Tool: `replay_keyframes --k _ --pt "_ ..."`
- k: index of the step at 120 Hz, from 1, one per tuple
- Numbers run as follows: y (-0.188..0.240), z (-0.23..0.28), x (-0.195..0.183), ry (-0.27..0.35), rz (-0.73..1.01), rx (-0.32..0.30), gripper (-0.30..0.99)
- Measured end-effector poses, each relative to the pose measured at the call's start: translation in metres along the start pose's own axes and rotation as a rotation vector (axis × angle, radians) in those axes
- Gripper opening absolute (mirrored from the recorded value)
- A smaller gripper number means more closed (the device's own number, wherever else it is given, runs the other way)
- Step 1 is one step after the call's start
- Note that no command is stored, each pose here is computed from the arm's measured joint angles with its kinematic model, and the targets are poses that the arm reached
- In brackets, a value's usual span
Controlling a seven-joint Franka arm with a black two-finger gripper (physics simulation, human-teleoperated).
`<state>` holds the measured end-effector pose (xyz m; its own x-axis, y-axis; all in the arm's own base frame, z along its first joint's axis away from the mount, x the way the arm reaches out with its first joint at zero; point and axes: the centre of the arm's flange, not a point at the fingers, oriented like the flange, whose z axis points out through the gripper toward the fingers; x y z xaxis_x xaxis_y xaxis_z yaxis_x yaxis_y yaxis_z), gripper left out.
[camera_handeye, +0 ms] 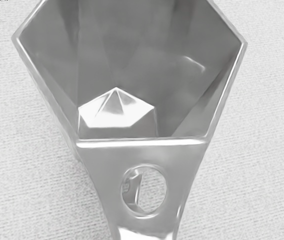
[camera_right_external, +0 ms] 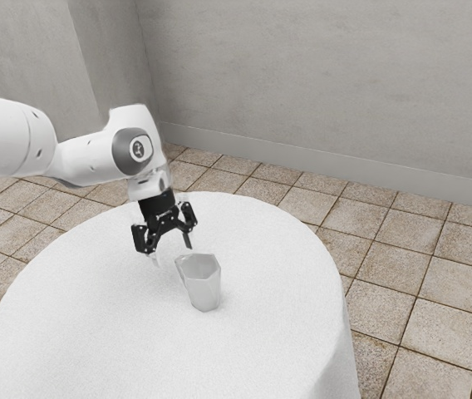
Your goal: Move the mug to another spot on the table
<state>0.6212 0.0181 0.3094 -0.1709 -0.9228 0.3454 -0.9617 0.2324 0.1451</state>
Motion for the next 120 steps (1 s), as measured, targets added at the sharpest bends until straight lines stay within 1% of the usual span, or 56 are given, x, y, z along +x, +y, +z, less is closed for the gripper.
replay_keyframes --k 12,21,32,56,69,96,120 --pt "-0.001 0.006 -0.002 0.012 0.030 0.011 0.69" --pt "0.000 0.013 -0.005 0.036 0.036 0.028 0.69" --pt "-0.002 0.017 -0.008 0.063 0.038 0.059 0.69" --pt "0.000 0.030 -0.016 0.103 0.035 0.095 0.69" --pt "0.004 0.035 -0.022 0.124 0.016 0.115 0.66" --pt "0.009 0.046 -0.025 0.140 -0.009 0.134 0.57" --pt "0.009 0.035 -0.023 0.134 -0.008 0.167 0.53"
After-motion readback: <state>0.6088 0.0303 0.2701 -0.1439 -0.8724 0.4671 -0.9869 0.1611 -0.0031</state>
